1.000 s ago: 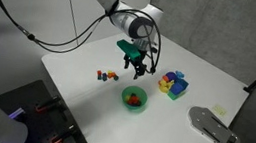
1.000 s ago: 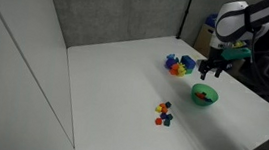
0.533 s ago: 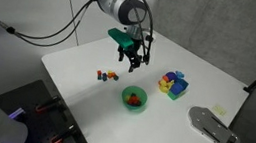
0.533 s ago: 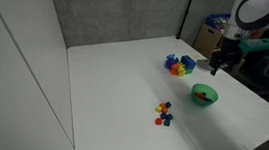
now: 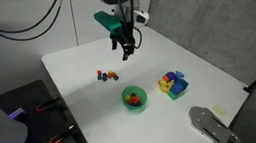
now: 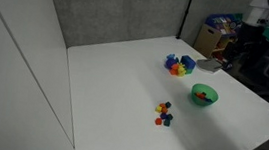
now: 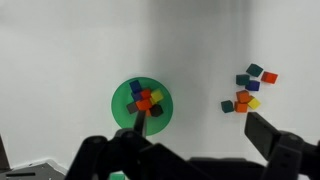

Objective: Put the blue building block in the green bowl

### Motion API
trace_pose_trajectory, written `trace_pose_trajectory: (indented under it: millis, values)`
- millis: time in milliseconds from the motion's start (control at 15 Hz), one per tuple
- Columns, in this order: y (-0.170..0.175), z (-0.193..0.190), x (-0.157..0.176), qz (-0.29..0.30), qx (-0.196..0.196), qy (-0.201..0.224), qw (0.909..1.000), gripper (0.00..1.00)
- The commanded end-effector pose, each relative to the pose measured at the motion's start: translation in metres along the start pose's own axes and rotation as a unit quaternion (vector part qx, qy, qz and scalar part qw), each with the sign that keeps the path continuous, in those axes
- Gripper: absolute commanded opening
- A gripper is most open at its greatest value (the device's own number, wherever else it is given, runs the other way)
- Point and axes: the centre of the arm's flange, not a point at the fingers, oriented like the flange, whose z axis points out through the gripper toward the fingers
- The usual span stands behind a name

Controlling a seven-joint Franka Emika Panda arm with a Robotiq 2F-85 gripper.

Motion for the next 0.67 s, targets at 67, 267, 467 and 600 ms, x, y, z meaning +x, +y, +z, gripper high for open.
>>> trace_pose_trajectory:
  millis: [67,267,467,600]
  values:
    - [-0.012,-0.041,-0.049,-0.010,-0.002,0.041,0.9991,1.00]
    - [-0.019,-0.054,-0.075,-0.026,-0.006,0.048,0.9985,1.00]
    - [-0.024,-0.061,-0.098,-0.031,-0.007,0.044,0.9985,1.00]
    - [-0.027,-0.063,-0.109,-0.035,-0.010,0.042,0.9984,1.00]
